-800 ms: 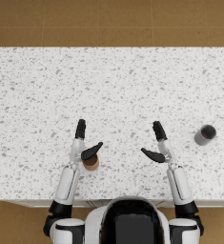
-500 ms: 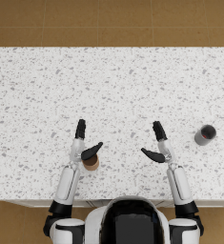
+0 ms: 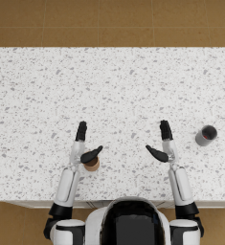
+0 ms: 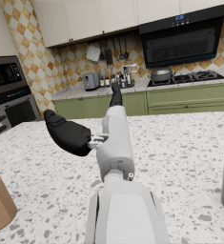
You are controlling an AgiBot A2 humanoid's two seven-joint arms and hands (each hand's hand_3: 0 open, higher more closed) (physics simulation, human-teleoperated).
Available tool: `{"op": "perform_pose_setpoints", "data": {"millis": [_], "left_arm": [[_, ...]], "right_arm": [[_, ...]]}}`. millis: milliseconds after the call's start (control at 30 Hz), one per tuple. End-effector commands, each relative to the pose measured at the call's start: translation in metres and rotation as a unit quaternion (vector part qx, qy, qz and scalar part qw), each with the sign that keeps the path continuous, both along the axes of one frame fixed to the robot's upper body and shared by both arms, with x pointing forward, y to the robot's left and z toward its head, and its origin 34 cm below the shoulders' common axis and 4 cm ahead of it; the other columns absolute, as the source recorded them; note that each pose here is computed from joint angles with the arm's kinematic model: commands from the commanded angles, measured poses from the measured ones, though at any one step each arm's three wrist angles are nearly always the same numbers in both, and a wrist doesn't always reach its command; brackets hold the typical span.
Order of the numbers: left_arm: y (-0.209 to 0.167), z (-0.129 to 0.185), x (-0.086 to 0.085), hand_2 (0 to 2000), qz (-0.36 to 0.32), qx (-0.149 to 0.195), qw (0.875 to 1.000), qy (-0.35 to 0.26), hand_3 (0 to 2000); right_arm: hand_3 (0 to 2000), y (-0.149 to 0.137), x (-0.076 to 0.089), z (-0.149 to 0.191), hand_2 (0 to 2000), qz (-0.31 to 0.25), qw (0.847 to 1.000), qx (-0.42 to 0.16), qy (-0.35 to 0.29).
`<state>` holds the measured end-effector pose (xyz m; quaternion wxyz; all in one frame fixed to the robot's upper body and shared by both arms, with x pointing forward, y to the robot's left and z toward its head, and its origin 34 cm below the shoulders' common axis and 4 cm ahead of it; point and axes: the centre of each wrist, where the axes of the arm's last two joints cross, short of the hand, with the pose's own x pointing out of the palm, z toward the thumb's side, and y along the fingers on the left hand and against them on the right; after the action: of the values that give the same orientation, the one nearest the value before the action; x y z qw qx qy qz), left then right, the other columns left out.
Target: Pick up two cups and pour the berry on the right into the cup on the left
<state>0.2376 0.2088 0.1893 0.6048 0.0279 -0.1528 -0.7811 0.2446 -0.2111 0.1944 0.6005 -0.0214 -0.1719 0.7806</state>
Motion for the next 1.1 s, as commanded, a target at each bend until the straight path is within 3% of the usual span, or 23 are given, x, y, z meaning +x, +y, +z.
{"op": "perform_pose_setpoints", "data": {"millis": [33, 267, 400, 700, 933, 1100], "left_arm": [[0.013, -0.002, -0.005, 0, 0.025, 0.016, 1.000, -0.002, 0], [0.021, -0.010, -0.024, 0, 0.063, 0.123, 0.990, -0.016, 0], [0.028, -0.024, -0.038, 0, 0.075, 0.159, 0.984, 0.007, 0], [0.029, -0.051, -0.057, 0, 0.067, 0.176, 0.980, 0.063, 0], [0.022, -0.062, -0.076, 0, 0.043, 0.180, 0.979, 0.089, 0], [0.019, -0.082, -0.080, 0, 0.032, 0.182, 0.975, 0.128, 0]], "right_arm": [[0, -0.031, 0.004, 0.004, 0, -0.066, 0.998, -0.004, -0.010], [0, -0.076, -0.004, 0.006, 0, -0.193, 0.977, -0.085, -0.030], [0, -0.101, -0.007, 0.006, 0, -0.254, 0.960, -0.112, -0.029], [0, -0.139, -0.012, -0.010, 0, -0.326, 0.940, -0.102, 0.011], [0, -0.146, -0.012, -0.035, 0, -0.335, 0.936, -0.092, 0.058], [0, -0.154, -0.007, -0.054, 0, -0.343, 0.931, -0.081, 0.097]]}}
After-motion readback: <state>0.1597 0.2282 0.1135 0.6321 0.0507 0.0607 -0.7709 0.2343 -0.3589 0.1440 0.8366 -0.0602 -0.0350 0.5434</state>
